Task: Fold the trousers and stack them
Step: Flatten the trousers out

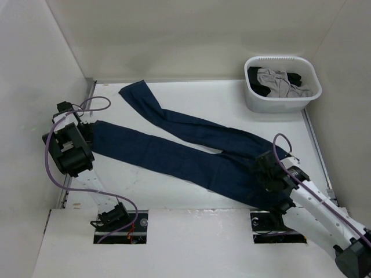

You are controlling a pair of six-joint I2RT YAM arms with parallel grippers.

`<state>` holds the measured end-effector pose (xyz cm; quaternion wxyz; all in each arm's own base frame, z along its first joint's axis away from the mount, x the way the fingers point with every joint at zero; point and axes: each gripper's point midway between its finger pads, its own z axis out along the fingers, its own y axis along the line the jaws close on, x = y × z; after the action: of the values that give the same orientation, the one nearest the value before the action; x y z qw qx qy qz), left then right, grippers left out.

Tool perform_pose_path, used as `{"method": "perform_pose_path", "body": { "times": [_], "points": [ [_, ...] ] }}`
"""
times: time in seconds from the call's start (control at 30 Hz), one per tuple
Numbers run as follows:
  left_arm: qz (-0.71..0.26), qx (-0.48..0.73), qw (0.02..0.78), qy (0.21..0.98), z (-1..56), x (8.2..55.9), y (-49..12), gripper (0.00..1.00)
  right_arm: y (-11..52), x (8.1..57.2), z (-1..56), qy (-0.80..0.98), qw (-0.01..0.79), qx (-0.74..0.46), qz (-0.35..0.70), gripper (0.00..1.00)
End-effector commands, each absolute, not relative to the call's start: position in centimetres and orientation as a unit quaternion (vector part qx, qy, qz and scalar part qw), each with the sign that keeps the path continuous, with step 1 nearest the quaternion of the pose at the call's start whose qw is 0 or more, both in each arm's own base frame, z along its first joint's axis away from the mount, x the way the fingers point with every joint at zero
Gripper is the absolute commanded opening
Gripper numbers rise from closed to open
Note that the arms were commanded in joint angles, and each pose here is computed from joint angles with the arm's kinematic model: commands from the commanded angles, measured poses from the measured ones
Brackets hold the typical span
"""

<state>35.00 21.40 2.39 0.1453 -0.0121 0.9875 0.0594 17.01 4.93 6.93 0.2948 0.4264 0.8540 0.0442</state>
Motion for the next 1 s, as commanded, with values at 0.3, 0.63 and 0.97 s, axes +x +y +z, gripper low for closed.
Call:
{"method": "perform_pose_path", "body": {
  "times": [0.3, 0.63, 0.97],
  "points": [
    [0.074, 0.049, 0.152, 0.984, 5.4, 31.9, 19.9, 0.0, 10.0, 12.6, 5.5, 0.869, 0.183, 0.456, 0.055, 1.0],
    [0.126, 0.169, 0.001, 0.978, 8.8, 19.2, 21.1, 0.05, 4.5, 16.5, 11.6, 0.808, 0.295, 0.507, 0.045, 1.0],
    [0.247, 0.149, 0.205, 0.935, 17.0, 34.2, 22.9, 0.61, -6.6, 24.3, 16.1, 0.76, 0.409, 0.505, 0.001, 1.0]
  ]
}}
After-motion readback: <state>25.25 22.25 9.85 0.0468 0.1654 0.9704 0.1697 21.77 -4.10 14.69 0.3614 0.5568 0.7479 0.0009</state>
